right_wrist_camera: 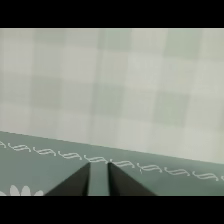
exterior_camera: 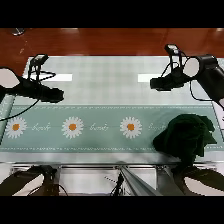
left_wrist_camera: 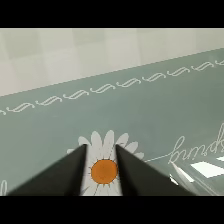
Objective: Fold the shirts.
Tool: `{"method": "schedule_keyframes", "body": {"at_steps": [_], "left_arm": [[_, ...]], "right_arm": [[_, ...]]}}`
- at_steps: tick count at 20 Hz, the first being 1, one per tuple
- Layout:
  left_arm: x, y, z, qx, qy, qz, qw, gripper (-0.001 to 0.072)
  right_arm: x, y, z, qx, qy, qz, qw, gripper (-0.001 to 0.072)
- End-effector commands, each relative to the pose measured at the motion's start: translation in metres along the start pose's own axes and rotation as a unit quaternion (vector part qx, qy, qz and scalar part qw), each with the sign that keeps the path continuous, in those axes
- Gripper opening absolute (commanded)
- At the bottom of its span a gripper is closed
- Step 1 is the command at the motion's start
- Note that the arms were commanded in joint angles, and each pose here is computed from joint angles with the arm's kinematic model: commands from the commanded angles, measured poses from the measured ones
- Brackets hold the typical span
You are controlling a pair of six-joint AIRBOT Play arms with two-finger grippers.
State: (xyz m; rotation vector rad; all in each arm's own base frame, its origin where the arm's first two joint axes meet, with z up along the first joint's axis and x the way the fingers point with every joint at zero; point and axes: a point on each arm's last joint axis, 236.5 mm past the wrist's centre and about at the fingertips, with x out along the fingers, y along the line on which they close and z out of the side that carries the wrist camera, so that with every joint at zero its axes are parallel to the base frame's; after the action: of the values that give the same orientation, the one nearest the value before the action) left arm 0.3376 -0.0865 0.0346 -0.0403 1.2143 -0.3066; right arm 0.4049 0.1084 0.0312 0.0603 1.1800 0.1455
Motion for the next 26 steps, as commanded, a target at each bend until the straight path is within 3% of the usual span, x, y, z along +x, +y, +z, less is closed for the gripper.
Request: {"method": "schedule_keyframes", "body": {"at_steps": [1,3,5,7,10,14,16,24,25,26], "left_arm": [[-0.008,0.001,0.001,0.004,0.005,0.004,1.000,0.0701],[-0.031,0.002,0.004,0.015,0.007,0.007,1.000,0.0701],[-0.060,0.005,0.008,0.019,-0.029,0.015,0.999,0.0700],[-0.082,0.005,-0.005,0.008,-0.059,0.020,0.998,0.0700],[-0.075,-0.012,-0.047,-0.017,-0.061,-0.008,0.998,0.0700],[-0.027,-0.038,-0.080,-0.071,-0.037,-0.088,0.993,0.0700],[-0.009,-0.044,-0.087,-0.086,-0.023,-0.110,0.990,0.0700],[0.009,-0.041,-0.091,-0.096,0.004,-0.112,0.989,0.0700],[0.010,-0.041,-0.091,-0.098,0.006,-0.112,0.989,0.0700],[0.011,-0.040,-0.090,-0.098,0.006,-0.112,0.989,0.0700]], "right_arm": [[-0.011,-0.009,-0.002,0.001,0.016,-0.013,1.000,0.0620],[-0.039,-0.025,-0.020,-0.054,0.048,-0.040,0.997,0.0619],[-0.094,-0.061,-0.034,-0.056,0.039,-0.113,0.991,0.0619],[-0.150,-0.091,-0.052,-0.013,-0.003,-0.165,0.986,0.0619],[-0.193,-0.120,-0.114,0.098,-0.054,-0.184,0.976,0.0619],[-0.136,-0.150,-0.218,0.172,0.020,-0.211,0.962,0.0619],[-0.090,-0.148,-0.251,0.185,0.070,-0.190,0.962,0.0619],[0.011,-0.137,-0.225,0.217,0.086,-0.103,0.967,0.0607],[0.018,-0.139,-0.224,0.212,0.098,-0.104,0.967,0.0486],[0.020,-0.141,-0.221,0.209,0.108,-0.106,0.966,0.0214]]}}
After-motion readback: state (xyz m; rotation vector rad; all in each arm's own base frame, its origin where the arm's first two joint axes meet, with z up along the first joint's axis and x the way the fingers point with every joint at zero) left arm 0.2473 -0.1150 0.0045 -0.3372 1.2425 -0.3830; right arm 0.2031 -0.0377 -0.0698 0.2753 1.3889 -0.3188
